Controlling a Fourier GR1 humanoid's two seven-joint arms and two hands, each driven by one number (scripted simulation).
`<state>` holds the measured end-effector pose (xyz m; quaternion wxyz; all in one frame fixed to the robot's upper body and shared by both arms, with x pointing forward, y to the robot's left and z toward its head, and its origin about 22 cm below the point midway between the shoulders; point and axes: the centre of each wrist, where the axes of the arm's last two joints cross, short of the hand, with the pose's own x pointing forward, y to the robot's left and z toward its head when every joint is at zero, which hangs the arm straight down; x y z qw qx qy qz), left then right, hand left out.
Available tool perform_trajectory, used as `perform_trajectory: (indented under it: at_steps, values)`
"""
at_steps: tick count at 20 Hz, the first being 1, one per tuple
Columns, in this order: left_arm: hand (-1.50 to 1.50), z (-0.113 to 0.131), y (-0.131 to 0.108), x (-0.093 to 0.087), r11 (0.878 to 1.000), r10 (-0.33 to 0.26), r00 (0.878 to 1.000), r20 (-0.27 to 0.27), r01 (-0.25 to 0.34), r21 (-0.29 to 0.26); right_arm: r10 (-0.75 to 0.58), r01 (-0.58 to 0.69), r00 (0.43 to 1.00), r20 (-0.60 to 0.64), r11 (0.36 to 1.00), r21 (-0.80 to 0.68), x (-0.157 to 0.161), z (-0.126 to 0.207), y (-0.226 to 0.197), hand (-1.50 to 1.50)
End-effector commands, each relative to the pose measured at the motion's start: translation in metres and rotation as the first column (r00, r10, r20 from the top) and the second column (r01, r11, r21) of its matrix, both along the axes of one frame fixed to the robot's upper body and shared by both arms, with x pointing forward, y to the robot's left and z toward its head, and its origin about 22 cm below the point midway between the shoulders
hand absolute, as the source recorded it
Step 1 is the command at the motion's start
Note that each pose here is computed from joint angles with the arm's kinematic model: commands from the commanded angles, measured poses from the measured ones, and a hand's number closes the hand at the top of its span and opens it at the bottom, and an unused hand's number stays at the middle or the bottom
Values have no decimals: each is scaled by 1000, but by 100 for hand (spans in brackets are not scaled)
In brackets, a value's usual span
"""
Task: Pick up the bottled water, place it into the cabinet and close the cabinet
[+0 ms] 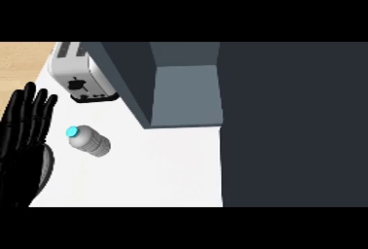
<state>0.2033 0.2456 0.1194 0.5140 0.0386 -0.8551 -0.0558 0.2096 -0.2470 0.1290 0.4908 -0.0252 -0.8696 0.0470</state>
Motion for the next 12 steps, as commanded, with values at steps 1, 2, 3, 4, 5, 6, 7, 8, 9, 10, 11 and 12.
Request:
perform_trajectory:
  at_steps: [1, 2, 3, 4, 5, 6, 7, 8, 9, 10, 11, 12]
  values:
    - [-150, 4, 15, 23, 993, -114, 993, 12, 114, -16, -11, 11, 1000, -12, 1000, -23, -8, 0, 7, -150]
    - [-150, 18, 36, 21, 983, -182, 983, 25, 182, -1, -7, 7, 1000, -31, 1000, -8, -12, 1, 8, -150]
    - [-150, 14, 40, 13, 960, -279, 960, 33, 280, -14, 0, 0, 1000, -15, 1000, -4, -9, -8, 11, -150]
    - [-150, 3, 57, 16, 944, -325, 945, 37, 326, -46, 17, -17, 999, -27, 1000, -13, -15, 1, 5, -150]
    - [-150, 10, 56, 23, 920, -389, 920, 49, 390, -32, 19, -19, 999, -29, 1000, -11, -28, -6, 6, -150]
    - [-150, 9, 64, 19, 886, -460, 887, 51, 462, -39, 15, -16, 999, -39, 1000, -22, -29, -11, 8, -150]
    - [-150, -17, 51, 23, 857, -503, 860, -84, 484, -175, 212, -211, 973, -87, 977, 21, -23, -7, 26, -150]
    - [-150, -24, 65, 23, 843, -524, 846, -101, 498, -203, 216, -215, 972, -87, 976, 27, -27, -8, 26, -150]
    - [-150, -17, 78, 22, 827, -550, 827, -113, 522, -207, 217, -215, 971, -103, 976, 29, -32, -2, 31, -150]
    - [-150, -14, 99, 23, 827, -550, 827, -114, 521, -212, 236, -235, 965, -112, 972, 25, -38, -3, 24, -150]
    - [-150, -6, 108, 28, 822, -554, 827, -96, 524, -222, 261, -260, 960, -102, 965, 23, -51, 8, 32, -150]
    - [-150, -4, 129, 25, 806, -578, 810, -99, 548, -222, 251, -249, 964, -92, 968, 29, -47, 12, 30, -150]
